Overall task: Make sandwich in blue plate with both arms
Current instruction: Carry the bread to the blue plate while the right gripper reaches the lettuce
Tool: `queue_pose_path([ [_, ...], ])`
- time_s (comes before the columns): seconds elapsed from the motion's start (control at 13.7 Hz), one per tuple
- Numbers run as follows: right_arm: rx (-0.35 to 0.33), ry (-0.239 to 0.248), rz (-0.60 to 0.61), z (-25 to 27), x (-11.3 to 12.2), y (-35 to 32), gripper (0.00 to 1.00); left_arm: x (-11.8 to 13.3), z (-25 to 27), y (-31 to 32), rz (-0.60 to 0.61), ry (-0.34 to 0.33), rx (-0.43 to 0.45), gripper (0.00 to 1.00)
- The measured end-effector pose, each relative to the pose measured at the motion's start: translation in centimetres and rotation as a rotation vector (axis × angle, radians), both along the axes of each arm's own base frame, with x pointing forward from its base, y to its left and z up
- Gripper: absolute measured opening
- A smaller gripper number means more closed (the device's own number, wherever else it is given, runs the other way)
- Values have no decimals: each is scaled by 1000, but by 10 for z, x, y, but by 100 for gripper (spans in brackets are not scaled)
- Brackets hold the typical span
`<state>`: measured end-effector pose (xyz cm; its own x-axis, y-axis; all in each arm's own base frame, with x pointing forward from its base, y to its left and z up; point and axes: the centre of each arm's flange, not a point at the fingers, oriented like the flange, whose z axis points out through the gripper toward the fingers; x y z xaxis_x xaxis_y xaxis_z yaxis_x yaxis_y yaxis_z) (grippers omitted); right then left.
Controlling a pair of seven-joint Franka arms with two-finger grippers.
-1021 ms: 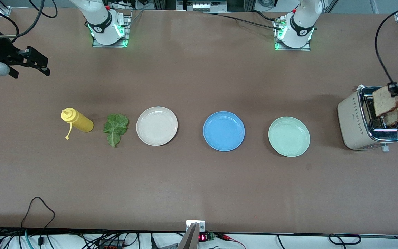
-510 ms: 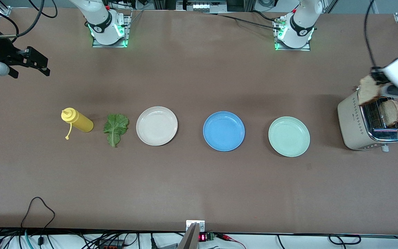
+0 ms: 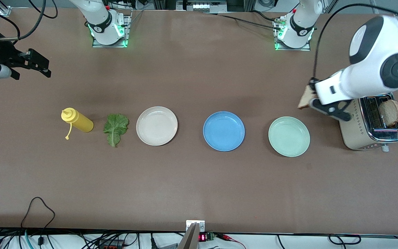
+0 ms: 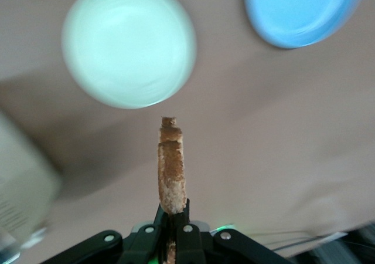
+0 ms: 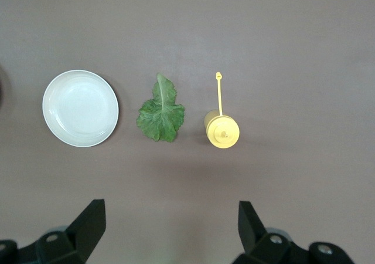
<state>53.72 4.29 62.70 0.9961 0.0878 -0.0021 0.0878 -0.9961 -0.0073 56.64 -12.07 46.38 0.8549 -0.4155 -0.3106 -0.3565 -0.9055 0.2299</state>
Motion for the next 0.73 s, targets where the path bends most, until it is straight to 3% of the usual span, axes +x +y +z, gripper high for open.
queue_pose_path([
  [0.15,0,14,0,-8,3,0,100,12,-24,-37,65,50,-144,7],
  [0.29,0,45,1,-25,12,1,100,29,-50,-64,155,57,-300,7],
  [0.58,5,98,23,-78,39,14,100,62,-103,-72,303,-3,-509,7],
  [0.73,7,106,60,-115,56,40,100,65,-140,-76,344,-49,-613,7],
])
